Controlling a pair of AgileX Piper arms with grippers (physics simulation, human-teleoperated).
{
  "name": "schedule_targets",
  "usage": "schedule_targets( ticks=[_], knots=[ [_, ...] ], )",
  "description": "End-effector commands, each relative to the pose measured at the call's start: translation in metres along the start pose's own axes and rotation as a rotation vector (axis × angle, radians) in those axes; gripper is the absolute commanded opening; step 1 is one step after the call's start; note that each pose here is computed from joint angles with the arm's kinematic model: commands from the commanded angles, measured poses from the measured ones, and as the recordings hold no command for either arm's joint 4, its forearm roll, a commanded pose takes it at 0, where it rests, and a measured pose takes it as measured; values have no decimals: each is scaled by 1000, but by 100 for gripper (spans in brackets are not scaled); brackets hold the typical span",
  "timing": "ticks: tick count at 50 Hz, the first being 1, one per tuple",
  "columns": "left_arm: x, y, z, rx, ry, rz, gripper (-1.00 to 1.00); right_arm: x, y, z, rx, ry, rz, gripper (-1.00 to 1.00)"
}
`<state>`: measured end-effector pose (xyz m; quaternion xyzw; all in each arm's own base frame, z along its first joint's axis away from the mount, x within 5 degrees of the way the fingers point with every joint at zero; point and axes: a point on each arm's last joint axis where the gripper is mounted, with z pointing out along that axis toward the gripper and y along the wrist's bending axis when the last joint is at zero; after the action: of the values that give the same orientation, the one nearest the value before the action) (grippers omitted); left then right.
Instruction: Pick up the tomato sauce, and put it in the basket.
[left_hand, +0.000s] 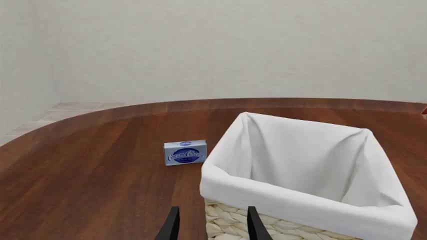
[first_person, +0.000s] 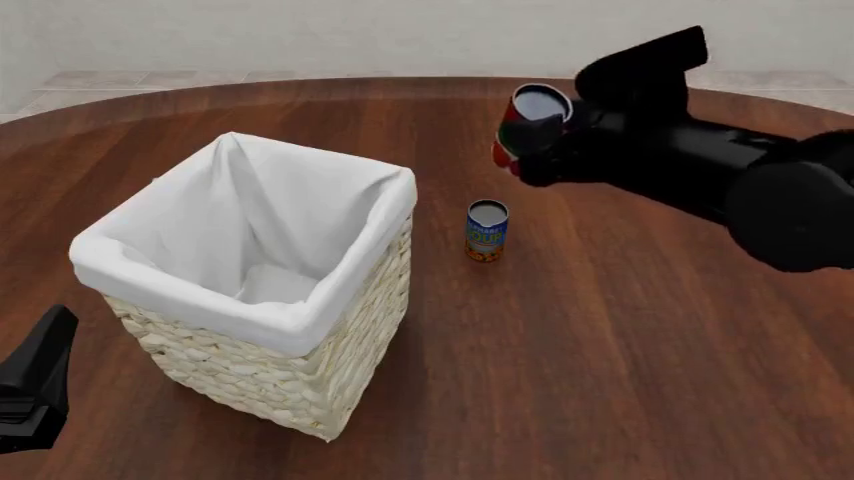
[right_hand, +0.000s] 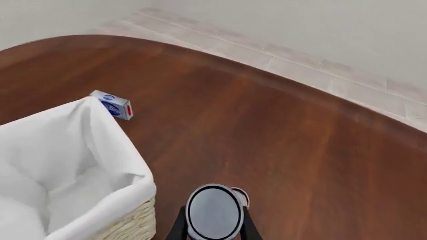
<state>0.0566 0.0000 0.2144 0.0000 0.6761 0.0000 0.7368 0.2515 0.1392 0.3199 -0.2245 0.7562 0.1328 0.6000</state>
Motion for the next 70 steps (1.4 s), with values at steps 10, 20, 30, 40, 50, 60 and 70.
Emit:
schedule_targets(
  ticks=[10, 20, 30, 40, 50, 60, 70],
  knots=[
    [0, 0, 0, 0, 0, 0, 100, -19, 38, 26, -119, -10, -18, -100],
    [0, 0, 0, 0, 0, 0, 100, -28, 55, 36, -165, -5, -47, -100],
    [0, 0, 0, 0, 0, 0, 100, -31, 77, 50, -219, 8, -78, -100],
    [0, 0, 0, 0, 0, 0, 100, -38, 97, 59, -267, -1, -106, -100],
    [0, 0, 0, 0, 0, 0, 100, -39, 116, 74, -304, 3, -124, -100],
    [0, 0, 0, 0, 0, 0, 100, -37, 132, 89, -330, 19, -136, -100],
    [0, 0, 0, 0, 0, 0, 100, -33, 149, 105, -355, 44, -160, -100]
  ],
)
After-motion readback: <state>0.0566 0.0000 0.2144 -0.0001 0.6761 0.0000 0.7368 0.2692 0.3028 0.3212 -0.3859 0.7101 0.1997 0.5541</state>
